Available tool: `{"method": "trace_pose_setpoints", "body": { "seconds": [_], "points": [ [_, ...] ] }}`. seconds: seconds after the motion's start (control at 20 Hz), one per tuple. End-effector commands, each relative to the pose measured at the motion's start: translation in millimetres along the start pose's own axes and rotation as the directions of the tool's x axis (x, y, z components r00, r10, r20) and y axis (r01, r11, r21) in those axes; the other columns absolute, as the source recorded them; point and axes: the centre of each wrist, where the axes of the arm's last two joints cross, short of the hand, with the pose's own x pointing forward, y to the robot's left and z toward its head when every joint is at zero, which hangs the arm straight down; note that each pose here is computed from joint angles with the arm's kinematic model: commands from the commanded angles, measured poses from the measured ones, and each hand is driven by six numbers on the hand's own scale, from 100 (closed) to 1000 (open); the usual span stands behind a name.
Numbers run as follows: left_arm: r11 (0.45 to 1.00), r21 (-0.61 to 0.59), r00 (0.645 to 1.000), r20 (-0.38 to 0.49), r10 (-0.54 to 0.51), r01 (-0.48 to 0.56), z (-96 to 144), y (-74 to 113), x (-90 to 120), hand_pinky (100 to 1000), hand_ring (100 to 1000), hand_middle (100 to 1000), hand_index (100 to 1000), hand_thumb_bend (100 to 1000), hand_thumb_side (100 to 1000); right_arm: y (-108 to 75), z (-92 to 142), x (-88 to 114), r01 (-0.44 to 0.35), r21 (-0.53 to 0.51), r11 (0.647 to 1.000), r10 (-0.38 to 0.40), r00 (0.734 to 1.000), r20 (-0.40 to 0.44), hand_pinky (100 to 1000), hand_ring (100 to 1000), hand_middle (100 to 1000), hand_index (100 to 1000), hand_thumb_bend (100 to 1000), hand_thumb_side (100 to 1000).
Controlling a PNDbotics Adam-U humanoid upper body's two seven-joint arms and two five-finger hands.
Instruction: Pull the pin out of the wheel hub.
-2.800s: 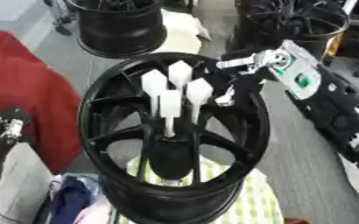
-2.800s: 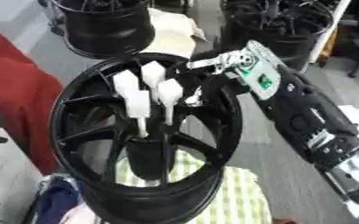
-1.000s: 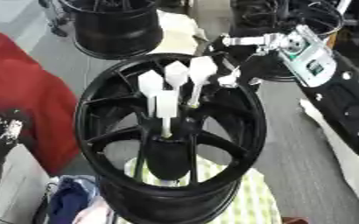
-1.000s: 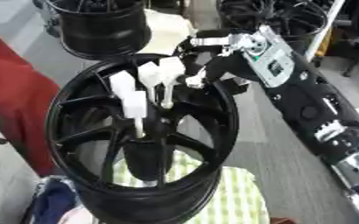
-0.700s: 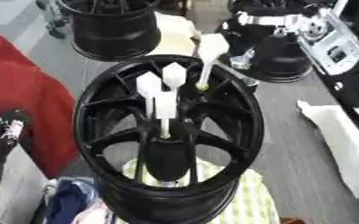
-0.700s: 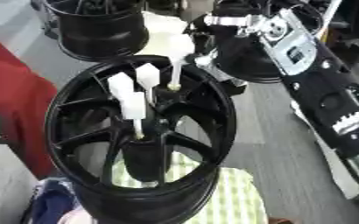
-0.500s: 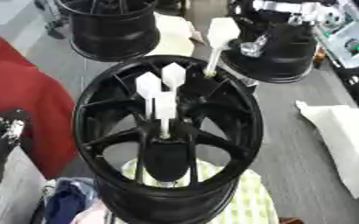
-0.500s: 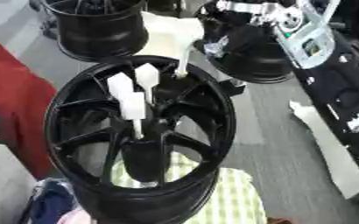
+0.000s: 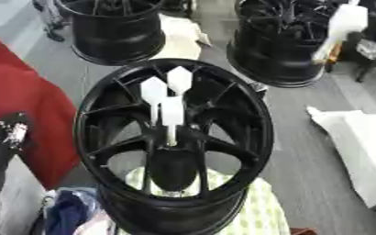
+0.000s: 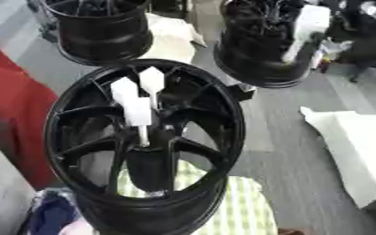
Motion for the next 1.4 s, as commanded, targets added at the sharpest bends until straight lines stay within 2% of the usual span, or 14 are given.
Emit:
{"method": "trace_pose_setpoints", "body": {
  "seconds": [0.05,0.1,0.15,0.25,0.35,0.5,0.6,0.75,0.95,1.1,1.4],
  "points": [
    [0.999,0.019,0.999,0.029,-0.030,0.030,-2,8.6,10,593,771,673,844,225,549,-18.4,37,-25,-0.066,-0.156,0.986,0.047,0.991,-0.125,766,753,711,822,349,374],
    [0.999,0.022,0.999,0.029,-0.030,0.030,-2,8.9,10,593,771,673,844,225,549,-8.4,54,-41,-0.072,-0.189,0.979,0.035,0.981,-0.190,784,788,809,903,398,424],
    [0.999,0.023,0.999,0.030,-0.030,0.029,-2,9.0,10,593,771,673,844,224,549,2.2,70,-54,-0.077,-0.226,0.971,0.018,0.967,-0.254,791,806,851,927,415,452],
    [0.999,0.024,0.999,0.030,-0.029,0.029,-3,8.7,11,593,771,673,844,225,549,25.8,100,-78,-0.104,-0.301,0.948,-0.021,0.922,-0.387,793,814,889,946,414,474],
    [0.999,0.024,0.999,0.032,-0.030,0.029,-3,8.8,11,593,771,673,844,224,549,52.5,124,-94,-0.124,-0.363,0.923,-0.073,0.872,-0.484,783,806,893,945,391,476],
    [0.999,0.025,0.999,0.034,-0.031,0.030,-3,9.0,12,594,771,673,844,223,550,90.6,145,-103,-0.094,-0.446,0.890,-0.175,0.832,-0.526,757,779,862,923,357,474],
    [0.999,0.023,0.999,0.037,-0.029,0.028,-4,8.4,12,594,771,673,844,222,550,111.6,150,-102,-0.054,-0.496,0.867,-0.238,0.829,-0.506,740,753,822,899,328,460],
    [0.999,0.020,0.999,0.041,-0.025,0.025,-4,7.2,12,594,771,672,844,221,550,139.1,146,-89,0.039,-0.589,0.807,-0.343,0.844,-0.414,719,712,752,869,280,432],
    [1.000,0.015,0.998,0.051,-0.023,0.022,-6,5.8,15,594,771,672,844,219,550,162.7,133,-63,0.168,-0.633,0.756,-0.422,0.864,-0.274,691,668,696,838,213,405],
    [1.000,0.010,0.998,0.057,-0.022,0.022,-7,5.1,16,594,771,672,844,216,550,178.3,120,-39,0.283,-0.614,0.736,-0.474,0.864,-0.169,683,652,677,826,189,401],
    [1.000,-0.009,0.997,0.073,-0.024,0.024,-10,2.7,20,594,771,673,844,213,550,207.7,98,0,0.469,-0.484,0.739,-0.555,0.831,-0.042,685,659,683,834,170,408]
  ]
}}
